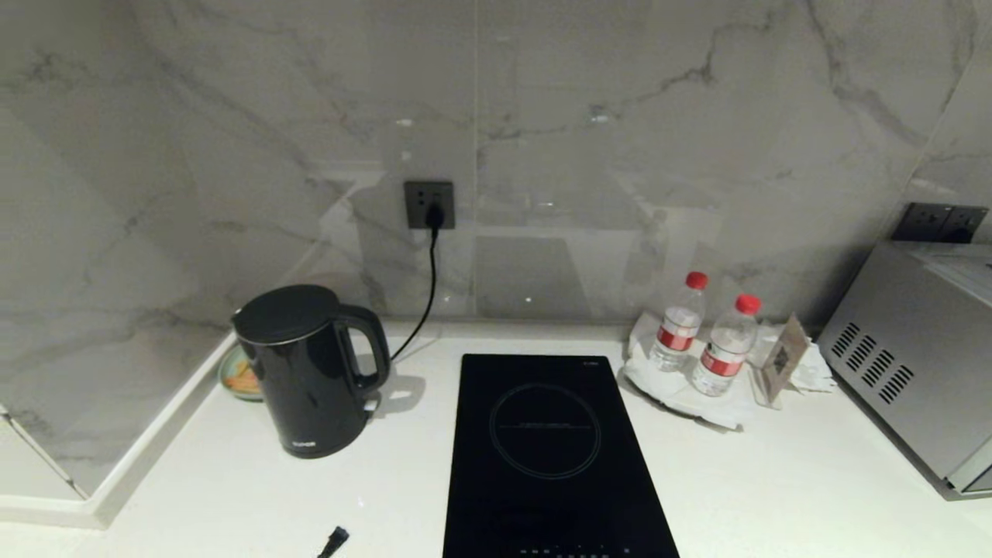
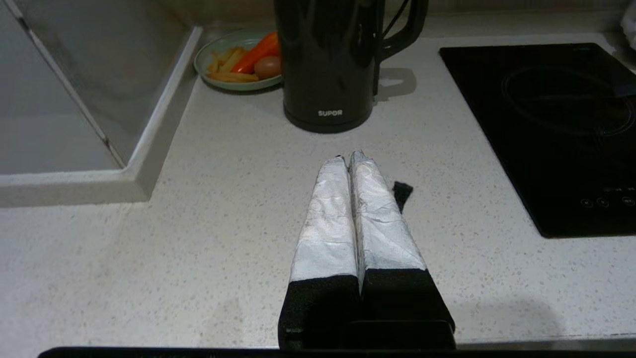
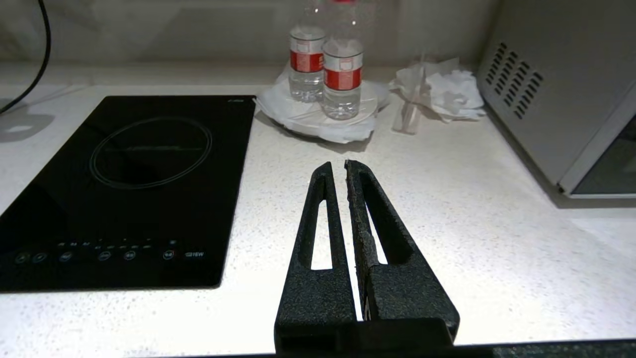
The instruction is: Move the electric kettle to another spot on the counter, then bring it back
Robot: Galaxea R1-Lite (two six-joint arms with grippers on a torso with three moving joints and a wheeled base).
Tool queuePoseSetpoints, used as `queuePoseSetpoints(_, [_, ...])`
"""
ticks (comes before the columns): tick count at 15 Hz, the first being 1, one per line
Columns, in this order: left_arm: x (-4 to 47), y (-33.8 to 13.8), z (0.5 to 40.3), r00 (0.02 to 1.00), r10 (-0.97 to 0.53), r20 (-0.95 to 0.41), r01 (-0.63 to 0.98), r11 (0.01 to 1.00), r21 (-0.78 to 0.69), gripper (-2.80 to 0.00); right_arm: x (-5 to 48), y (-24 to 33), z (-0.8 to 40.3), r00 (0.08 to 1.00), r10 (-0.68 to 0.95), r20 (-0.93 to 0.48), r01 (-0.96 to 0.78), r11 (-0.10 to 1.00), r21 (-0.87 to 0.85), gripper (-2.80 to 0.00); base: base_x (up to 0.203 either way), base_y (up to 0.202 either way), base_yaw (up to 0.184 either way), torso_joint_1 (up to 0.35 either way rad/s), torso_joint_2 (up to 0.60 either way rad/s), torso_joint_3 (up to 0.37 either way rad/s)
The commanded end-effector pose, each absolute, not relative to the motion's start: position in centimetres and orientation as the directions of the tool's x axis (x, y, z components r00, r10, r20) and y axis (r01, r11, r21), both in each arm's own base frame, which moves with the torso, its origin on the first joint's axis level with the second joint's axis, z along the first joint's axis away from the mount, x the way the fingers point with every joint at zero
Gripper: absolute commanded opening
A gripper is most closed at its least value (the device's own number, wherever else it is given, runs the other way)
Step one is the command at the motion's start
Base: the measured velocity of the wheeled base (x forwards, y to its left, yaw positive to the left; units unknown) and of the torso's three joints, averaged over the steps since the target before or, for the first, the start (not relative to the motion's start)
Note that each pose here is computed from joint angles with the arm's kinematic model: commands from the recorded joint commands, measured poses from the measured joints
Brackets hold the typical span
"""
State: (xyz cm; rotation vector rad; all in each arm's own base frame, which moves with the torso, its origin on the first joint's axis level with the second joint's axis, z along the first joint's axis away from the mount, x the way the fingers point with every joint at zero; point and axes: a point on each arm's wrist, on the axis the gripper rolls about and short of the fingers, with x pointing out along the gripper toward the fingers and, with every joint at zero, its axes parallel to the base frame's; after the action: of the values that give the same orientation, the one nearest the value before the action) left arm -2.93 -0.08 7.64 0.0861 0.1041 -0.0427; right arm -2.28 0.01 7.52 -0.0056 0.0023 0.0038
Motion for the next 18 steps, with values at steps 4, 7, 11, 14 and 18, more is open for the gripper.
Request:
queuePoseSetpoints(4, [-2.90,-0.08,7.67,0.993,-0.038,-0.109,0.048,0.995,0.084,-2.80,-2.27,0.01,7.52,1.000,0.003,-0.005,-0.003,1.000,-0.006,-2.80,0.000,0.000,0.000,0.000,0.00,0.000])
queuePoseSetpoints(7, [-2.90,-0.07,7.67,0.993,-0.037,-0.109,0.046,0.995,0.083,-2.80,-2.27,0.01,7.52,1.000,0.003,-0.005,-0.003,1.000,-0.006,-2.80,0.000,0.000,0.000,0.000,0.00,0.000])
queuePoseSetpoints(11, [-2.90,-0.07,7.67,0.993,-0.037,-0.109,0.046,0.995,0.083,-2.80,-2.28,0.01,7.52,1.000,0.003,-0.003,-0.003,1.000,-0.006,-2.80,0.000,0.000,0.000,0.000,0.00,0.000])
queuePoseSetpoints(14, [-2.89,-0.06,7.63,0.993,-0.032,-0.110,0.042,0.996,0.083,-2.80,-2.27,0.01,7.52,1.000,0.003,-0.005,-0.003,1.000,-0.006,-2.80,0.000,0.000,0.000,0.000,0.00,0.000])
queuePoseSetpoints(18, [-2.89,-0.07,7.63,0.993,-0.034,-0.110,0.042,0.996,0.077,-2.80,-2.27,0.01,7.52,1.000,0.003,-0.004,-0.003,1.000,-0.006,-2.80,0.000,0.000,0.000,0.000,0.00,0.000])
